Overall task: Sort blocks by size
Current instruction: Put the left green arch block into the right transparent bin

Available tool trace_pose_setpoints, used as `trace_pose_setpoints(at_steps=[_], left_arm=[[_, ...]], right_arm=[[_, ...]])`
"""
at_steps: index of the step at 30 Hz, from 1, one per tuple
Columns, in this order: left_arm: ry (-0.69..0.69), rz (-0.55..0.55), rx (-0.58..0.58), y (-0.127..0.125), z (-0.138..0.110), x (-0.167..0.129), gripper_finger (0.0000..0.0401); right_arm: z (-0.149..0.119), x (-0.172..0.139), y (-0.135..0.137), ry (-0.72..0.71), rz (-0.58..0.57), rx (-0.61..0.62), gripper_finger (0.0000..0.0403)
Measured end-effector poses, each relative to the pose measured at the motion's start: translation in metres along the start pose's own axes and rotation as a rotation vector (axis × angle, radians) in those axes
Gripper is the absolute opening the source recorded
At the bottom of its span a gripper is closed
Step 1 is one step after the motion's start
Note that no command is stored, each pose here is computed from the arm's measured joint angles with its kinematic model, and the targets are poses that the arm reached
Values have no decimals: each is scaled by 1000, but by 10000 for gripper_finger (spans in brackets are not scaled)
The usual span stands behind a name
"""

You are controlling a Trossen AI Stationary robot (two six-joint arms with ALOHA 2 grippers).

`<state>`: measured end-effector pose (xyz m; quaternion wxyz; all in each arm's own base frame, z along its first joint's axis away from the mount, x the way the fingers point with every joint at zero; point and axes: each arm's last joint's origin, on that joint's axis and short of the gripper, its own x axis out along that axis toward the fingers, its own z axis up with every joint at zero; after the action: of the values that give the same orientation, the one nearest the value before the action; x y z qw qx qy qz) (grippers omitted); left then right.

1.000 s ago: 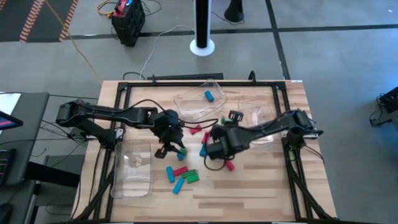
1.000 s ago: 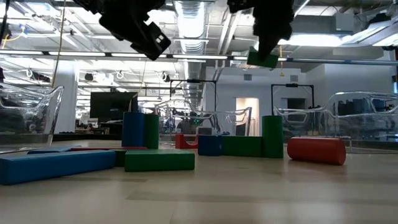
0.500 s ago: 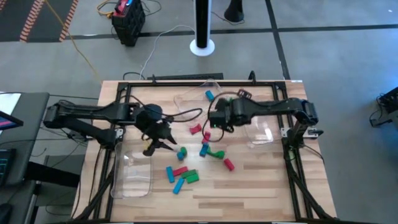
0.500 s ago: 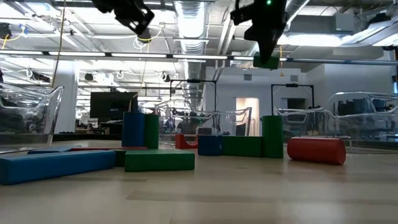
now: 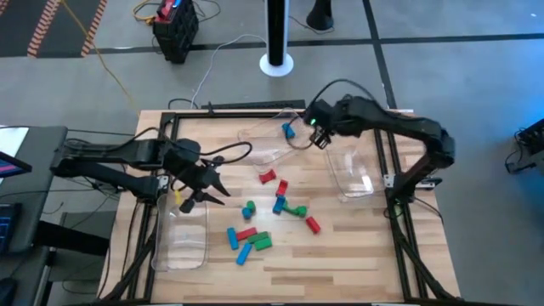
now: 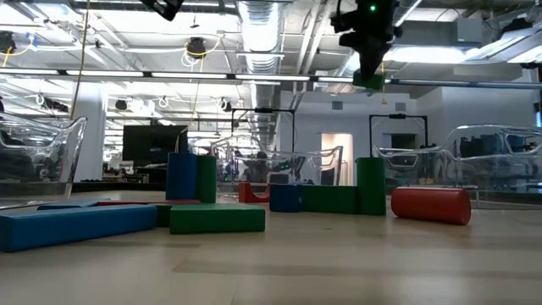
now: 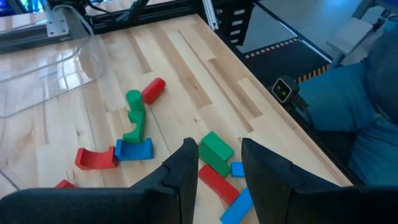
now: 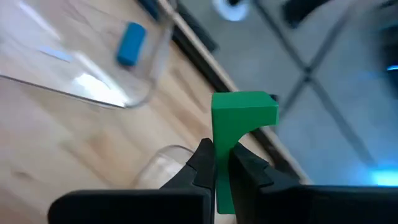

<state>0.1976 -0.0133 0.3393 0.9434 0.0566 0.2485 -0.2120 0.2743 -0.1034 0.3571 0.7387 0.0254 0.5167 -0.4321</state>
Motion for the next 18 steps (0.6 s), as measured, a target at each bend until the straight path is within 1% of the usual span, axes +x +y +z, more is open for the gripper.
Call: trace_pose_setpoints(at_steps=[3,7,10,13,18], left_arm=[[-4,20,-3,-2,-7,-2,119],[-2,31,-16,-4,-11,-5,119],[-14,37,-14,-4,-11,-7,119],[-17,39,-4,-4,-10,-8,119],[-15,38,2,-4,-10,-7,119]], right_arm=[[-6,13,-14,-24,88,83,51],[-23,29,-20,8,128,148,51],[-40,39,-16,72,140,171,51],[-55,49,-10,142,187,205,51],[-77,63,10,247,211,224,51]])
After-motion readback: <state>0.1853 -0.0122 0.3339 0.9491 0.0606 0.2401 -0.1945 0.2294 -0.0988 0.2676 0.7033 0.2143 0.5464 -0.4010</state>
